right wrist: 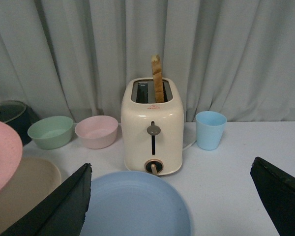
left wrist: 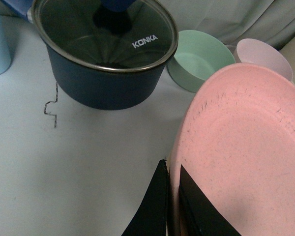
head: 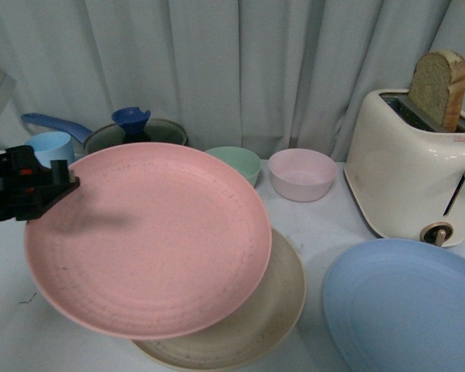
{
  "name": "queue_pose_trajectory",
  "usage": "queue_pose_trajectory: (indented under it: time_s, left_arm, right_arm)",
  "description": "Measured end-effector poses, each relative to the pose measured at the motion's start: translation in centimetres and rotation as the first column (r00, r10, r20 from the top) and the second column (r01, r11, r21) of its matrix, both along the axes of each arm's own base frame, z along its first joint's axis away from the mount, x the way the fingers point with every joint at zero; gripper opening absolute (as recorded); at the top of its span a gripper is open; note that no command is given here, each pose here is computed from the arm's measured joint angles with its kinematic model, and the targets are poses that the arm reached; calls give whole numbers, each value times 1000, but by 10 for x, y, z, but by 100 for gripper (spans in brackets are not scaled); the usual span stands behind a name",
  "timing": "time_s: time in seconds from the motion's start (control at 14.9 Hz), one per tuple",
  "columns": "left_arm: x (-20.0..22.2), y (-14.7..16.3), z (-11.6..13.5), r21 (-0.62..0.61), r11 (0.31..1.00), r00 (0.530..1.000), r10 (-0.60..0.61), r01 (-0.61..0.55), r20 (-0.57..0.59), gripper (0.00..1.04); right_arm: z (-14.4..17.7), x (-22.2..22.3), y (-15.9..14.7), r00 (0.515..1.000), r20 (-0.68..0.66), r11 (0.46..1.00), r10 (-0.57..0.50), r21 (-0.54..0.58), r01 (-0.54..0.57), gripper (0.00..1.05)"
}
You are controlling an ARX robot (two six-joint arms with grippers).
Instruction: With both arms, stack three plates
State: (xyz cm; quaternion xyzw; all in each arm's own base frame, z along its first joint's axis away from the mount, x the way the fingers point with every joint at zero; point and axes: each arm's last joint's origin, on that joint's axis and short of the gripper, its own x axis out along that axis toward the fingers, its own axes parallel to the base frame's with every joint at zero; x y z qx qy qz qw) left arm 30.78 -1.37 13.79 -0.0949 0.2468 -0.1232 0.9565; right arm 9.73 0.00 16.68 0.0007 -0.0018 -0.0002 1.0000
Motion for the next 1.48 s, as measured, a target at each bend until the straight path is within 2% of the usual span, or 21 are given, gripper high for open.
queue_pose_trajectory:
  time_s: [0.4, 0.67, 0.94, 1.34, 1.41, 1.48]
  left_arm:
    - [18, -18, -3, -30, 1000, 1000, -1, 1, 7, 3]
    - [21, -34, -32, -29, 999, 998, -16, 15, -57, 3]
    - [24, -33, -55, -22, 999, 994, 35, -37, -103, 3]
    - [27, -38, -64, -66, 996, 994, 47, -53, -96, 3]
    - [26, -39, -65, -69, 996, 993, 40, -48, -112, 7]
    - [27, -39, -65, -86, 995, 993, 40, -49, -112, 18]
  right_arm:
    - [0, 0, 0, 1000, 0, 1000, 0, 0, 0, 98]
    - [0, 0, 0, 1000, 0, 1000, 0, 0, 0, 98]
    - [0, 0, 0, 1000, 0, 1000, 0, 0, 0, 98]
    - [0, 0, 0, 1000, 0, 1000, 0, 0, 0, 98]
    - [0, 0, 0, 1000, 0, 1000, 0, 0, 0, 98]
    - [0, 0, 0, 1000, 0, 1000, 0, 0, 0, 98]
